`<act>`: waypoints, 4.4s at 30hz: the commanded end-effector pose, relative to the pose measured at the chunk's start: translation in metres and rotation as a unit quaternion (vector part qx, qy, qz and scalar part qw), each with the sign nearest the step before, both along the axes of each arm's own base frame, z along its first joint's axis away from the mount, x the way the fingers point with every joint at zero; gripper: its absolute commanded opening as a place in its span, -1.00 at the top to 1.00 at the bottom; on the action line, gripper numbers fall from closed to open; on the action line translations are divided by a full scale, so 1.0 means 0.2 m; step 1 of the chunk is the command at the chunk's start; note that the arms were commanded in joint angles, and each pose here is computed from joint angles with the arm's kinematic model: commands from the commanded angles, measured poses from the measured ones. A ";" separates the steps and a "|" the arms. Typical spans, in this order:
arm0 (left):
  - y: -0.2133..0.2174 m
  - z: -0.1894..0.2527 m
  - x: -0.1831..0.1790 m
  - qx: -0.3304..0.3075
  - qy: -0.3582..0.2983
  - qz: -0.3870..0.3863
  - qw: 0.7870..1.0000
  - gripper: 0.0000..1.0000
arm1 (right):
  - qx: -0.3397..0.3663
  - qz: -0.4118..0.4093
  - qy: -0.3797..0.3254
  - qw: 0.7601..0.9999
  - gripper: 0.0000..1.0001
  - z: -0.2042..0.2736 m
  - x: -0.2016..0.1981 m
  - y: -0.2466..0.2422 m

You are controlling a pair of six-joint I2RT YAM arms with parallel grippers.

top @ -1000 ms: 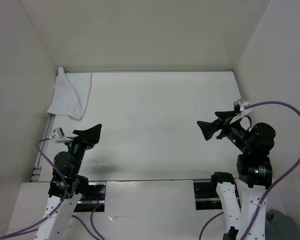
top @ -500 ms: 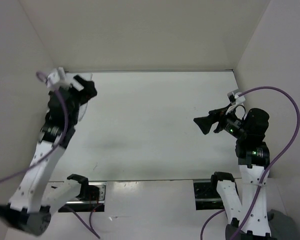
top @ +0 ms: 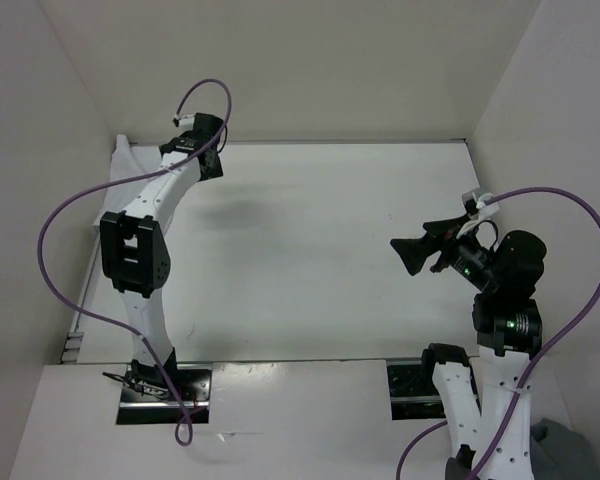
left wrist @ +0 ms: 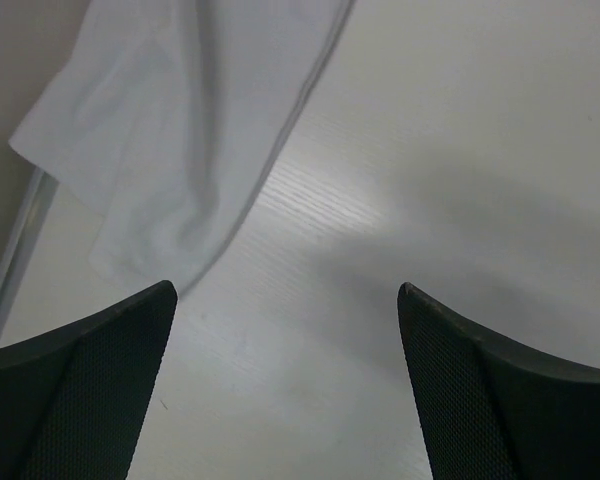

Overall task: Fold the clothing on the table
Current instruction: Move the skirt to the center of the board, then fold the skirt

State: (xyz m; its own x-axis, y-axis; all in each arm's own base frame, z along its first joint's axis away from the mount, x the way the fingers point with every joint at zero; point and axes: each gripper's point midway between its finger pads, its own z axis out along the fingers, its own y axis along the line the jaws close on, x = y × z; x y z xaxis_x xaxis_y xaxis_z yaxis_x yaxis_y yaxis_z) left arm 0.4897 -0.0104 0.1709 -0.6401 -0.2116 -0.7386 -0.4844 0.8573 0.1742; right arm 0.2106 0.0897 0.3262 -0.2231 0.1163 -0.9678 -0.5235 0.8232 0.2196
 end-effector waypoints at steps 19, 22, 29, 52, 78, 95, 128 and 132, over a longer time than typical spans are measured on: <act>0.55 -0.70 0.29 0.004 0.130 0.038 0.991 -1.00 | -0.004 -0.021 -0.043 0.999 -0.98 0.07 -0.04 -0.03; 0.56 -0.79 0.28 0.010 0.146 0.042 0.988 -1.00 | -0.005 -0.021 -0.049 0.999 -0.98 0.08 -0.05 -0.03; 0.59 -0.91 0.18 0.033 0.186 0.055 0.981 -0.10 | -0.007 -0.025 -0.058 0.998 -0.98 0.10 -0.06 -0.04; -1.27 -0.24 -0.27 -0.321 0.050 -0.260 0.909 0.13 | -0.006 -0.079 -0.075 0.994 -0.98 0.17 -0.03 -0.12; -1.07 -0.42 -0.93 -0.376 0.129 -0.310 0.864 -1.00 | -0.104 -0.045 0.282 0.953 -0.98 -0.70 0.52 -0.45; -1.18 -0.48 -0.96 -0.381 0.153 -0.349 0.842 -0.31 | -0.134 0.066 0.352 0.924 -0.94 -1.04 0.50 -0.23; -1.63 -0.10 -0.10 -0.186 0.049 -0.568 0.800 0.47 | -0.176 0.132 0.362 0.906 1.00 -1.22 0.45 0.34; -1.70 -0.26 -0.04 -0.197 0.057 -0.575 0.792 0.68 | -0.177 0.099 0.334 0.920 1.00 -1.17 0.47 0.31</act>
